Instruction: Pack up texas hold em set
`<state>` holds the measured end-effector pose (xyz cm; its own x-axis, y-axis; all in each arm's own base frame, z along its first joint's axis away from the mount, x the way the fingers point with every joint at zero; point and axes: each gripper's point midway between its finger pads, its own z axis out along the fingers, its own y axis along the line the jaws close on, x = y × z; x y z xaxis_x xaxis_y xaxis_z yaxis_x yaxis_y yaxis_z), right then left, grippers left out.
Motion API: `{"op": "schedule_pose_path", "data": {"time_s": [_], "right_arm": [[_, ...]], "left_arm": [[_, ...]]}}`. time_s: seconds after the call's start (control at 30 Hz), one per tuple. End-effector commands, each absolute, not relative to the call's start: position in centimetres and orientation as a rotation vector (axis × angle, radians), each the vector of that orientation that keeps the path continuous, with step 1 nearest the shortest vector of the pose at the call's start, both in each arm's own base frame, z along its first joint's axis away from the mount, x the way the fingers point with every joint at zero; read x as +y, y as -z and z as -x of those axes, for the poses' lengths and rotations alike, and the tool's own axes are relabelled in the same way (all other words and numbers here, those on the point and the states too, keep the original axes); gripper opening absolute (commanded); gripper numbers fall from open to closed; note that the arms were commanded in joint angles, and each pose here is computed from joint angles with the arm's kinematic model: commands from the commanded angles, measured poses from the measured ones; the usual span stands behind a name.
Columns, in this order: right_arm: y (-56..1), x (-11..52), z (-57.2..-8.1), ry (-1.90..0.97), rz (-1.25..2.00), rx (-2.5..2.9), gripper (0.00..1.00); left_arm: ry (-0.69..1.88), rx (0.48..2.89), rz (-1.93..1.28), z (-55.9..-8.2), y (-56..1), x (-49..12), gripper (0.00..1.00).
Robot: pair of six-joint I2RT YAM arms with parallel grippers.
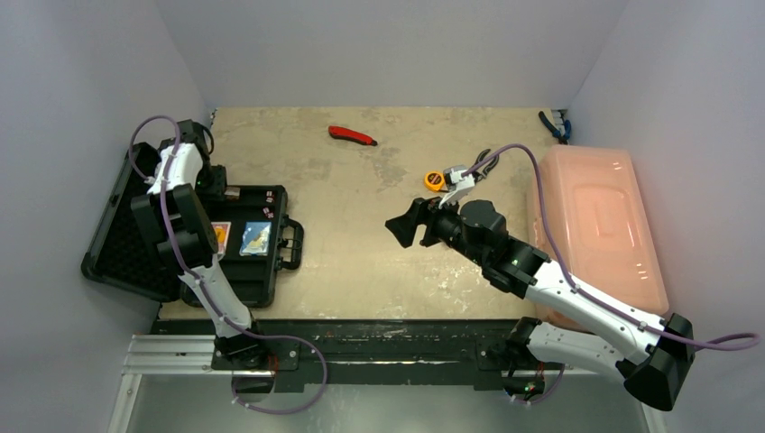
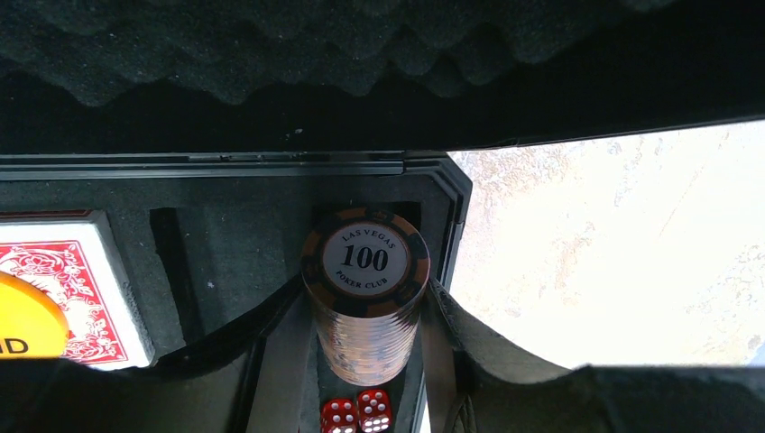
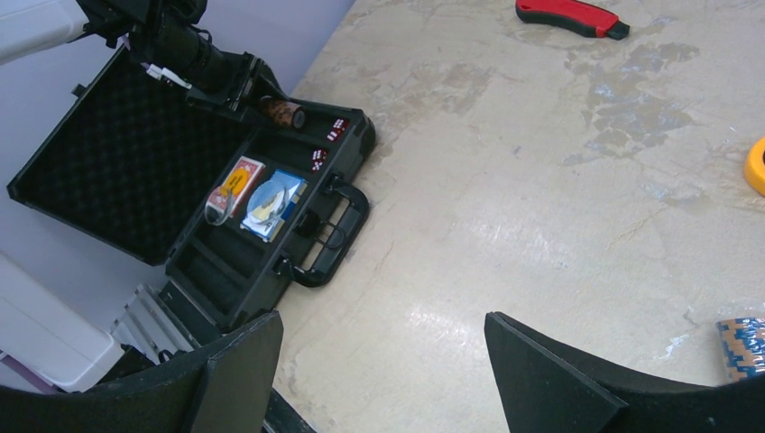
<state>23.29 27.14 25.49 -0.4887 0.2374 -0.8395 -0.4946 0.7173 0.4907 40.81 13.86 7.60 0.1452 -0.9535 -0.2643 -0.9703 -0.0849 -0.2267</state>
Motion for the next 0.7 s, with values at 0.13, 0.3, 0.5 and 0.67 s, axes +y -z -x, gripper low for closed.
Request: {"op": "schedule_pose_path", "data": {"time_s": [0.13,0.3,0.5,0.67], "right_arm": [[-26.2,27.0,-23.8,-0.881,0.182,1.86,0.87],[-26.1,27.0,-23.8,-0.882,0.183,1.858,0.87],[-26.1,27.2,-23.8,-0.888,0.185,1.86,0.87],[-26.0,27.1,-23.8,-0.885,0.184,1.86,0.87]], "left_arm": [[0.053,1.906,2.074,-42.5,-7.7,12.8,0.0],[0.119,1.919,2.086,-42.7,-8.1,12.0,0.01],[0.169,1.94,2.097,-43.0,-8.0,11.3,0.03],[0.183,1.957,2.097,-42.9,-8.1,11.0,0.2]]}}
